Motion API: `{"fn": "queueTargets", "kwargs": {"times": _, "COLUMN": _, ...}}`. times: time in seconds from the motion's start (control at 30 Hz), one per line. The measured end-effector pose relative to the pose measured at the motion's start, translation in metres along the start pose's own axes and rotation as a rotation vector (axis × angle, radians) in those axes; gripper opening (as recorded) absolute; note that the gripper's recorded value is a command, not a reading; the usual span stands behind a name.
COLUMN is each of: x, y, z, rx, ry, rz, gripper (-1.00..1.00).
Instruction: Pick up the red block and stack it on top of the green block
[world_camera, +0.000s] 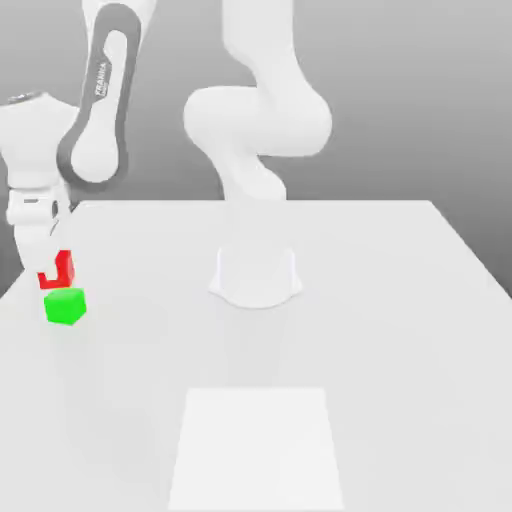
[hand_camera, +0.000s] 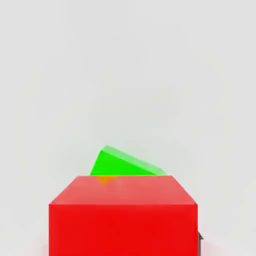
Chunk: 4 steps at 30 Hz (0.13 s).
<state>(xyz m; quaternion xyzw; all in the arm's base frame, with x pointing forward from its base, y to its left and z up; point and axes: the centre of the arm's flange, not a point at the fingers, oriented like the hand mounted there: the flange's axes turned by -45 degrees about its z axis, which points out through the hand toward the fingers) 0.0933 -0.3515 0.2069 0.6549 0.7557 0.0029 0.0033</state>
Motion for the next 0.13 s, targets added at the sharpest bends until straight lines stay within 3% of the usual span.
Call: {"fn": "queueTargets", "kwargs": {"times": 0.13, "x": 0.0, "y": 0.0, "z": 0.0, "rx": 0.0, "ry": 0.0, "rz": 0.0, "gripper": 1.0}}
